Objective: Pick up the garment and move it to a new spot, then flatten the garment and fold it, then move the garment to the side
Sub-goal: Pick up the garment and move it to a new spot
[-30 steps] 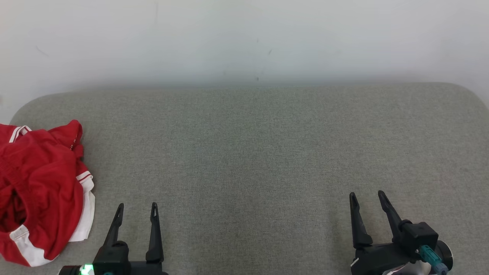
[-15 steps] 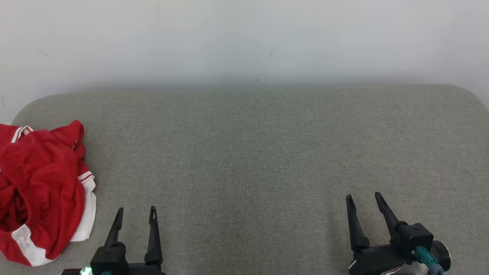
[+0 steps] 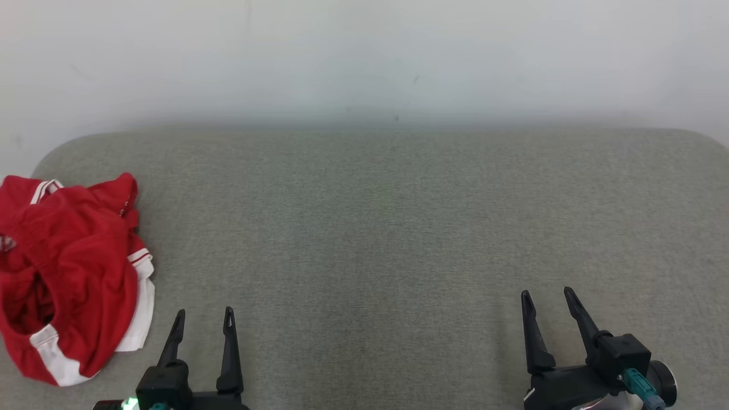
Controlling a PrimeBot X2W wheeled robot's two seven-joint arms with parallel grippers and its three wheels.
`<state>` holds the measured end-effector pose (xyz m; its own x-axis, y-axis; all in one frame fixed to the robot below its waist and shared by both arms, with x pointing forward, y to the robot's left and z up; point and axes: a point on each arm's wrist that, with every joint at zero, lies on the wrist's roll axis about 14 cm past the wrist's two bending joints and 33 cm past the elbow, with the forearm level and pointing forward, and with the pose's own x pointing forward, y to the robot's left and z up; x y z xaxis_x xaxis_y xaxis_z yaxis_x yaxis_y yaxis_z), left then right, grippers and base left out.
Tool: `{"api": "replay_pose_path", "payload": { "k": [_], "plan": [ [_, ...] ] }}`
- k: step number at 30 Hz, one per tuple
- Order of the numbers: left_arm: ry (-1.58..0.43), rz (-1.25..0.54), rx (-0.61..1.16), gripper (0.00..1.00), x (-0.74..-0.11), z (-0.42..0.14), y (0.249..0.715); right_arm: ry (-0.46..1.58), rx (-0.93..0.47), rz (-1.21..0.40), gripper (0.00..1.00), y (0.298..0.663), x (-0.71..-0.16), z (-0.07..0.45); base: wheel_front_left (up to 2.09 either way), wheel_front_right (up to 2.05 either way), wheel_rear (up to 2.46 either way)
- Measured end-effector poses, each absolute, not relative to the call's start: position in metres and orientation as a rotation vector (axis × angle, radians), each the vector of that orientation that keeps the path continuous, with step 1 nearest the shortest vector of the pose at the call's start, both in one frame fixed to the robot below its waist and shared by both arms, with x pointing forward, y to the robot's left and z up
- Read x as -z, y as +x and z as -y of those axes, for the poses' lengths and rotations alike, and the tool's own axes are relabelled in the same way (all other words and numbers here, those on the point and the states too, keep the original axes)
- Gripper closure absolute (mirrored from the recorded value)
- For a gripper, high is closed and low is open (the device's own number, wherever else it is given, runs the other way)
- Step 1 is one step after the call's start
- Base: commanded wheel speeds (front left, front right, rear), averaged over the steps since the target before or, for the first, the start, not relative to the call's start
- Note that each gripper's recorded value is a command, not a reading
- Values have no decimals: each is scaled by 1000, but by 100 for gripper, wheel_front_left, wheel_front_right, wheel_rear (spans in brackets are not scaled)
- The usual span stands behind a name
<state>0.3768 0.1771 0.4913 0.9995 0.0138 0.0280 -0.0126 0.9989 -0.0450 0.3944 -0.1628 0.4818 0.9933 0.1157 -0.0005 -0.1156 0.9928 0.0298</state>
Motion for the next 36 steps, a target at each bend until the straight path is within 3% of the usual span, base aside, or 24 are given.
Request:
{"api": "replay_pose_path", "payload": {
  "k": [11,28,36],
  "plan": [
    [-32,23,-154,0,-490,-221,347,29,-259,-8,0,409,-479,112,0,0,0],
    [-11,18,-538,0,-487,-321,241,45,-633,-13,0,410,-482,-24,0,0,0],
    [-10,-1,-589,0,-482,-330,228,41,-678,-27,0,411,-476,-41,0,0,0]
  ]
}}
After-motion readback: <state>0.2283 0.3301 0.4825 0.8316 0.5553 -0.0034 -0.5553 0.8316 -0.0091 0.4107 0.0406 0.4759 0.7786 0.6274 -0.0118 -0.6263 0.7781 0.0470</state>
